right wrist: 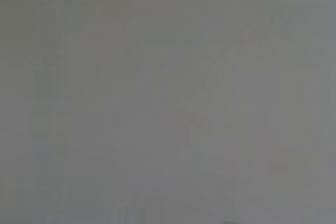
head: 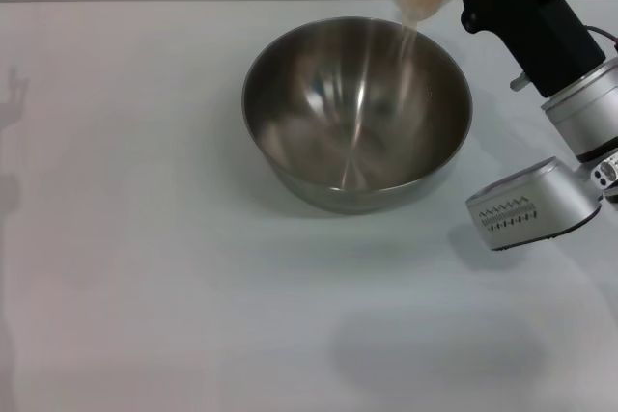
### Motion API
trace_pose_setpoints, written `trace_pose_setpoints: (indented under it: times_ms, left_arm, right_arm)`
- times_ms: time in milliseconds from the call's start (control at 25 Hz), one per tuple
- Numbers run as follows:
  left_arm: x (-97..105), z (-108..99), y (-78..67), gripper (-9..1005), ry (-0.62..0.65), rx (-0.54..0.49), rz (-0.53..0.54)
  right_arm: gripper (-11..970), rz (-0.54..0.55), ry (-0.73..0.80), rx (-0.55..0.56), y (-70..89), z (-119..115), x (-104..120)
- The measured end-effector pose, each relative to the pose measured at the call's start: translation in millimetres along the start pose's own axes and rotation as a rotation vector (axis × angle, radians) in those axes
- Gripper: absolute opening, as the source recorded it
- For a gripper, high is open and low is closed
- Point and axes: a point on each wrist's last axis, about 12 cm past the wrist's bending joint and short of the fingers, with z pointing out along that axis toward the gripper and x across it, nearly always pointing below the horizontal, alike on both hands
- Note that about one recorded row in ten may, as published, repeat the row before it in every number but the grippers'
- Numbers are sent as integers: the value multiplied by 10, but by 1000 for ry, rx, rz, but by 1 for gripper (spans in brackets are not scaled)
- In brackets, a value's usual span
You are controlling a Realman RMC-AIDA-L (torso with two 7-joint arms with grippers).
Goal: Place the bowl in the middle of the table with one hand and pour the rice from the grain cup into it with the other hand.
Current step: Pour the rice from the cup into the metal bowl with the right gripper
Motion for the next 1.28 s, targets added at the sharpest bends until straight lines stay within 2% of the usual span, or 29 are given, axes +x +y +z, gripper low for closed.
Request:
trace_pose_setpoints:
  times_ms: [440,680,840,1280]
  left_arm:
    - [-20,48,-59,815,-3,12,-7]
    - [-26,57,-68,815,-5,14,-11]
    - [-31,60,-74,815,-8,15,-14]
    - [-25,52,-72,815,-7,14,-14]
  right_arm:
    - [5,-167,-35,5,-8,77,-33]
    - [5,-209,-59,2,0,85,-63]
    - [5,-276,-84,-2,14,60,-97]
    - [5,-315,-103,2,34,19,-177]
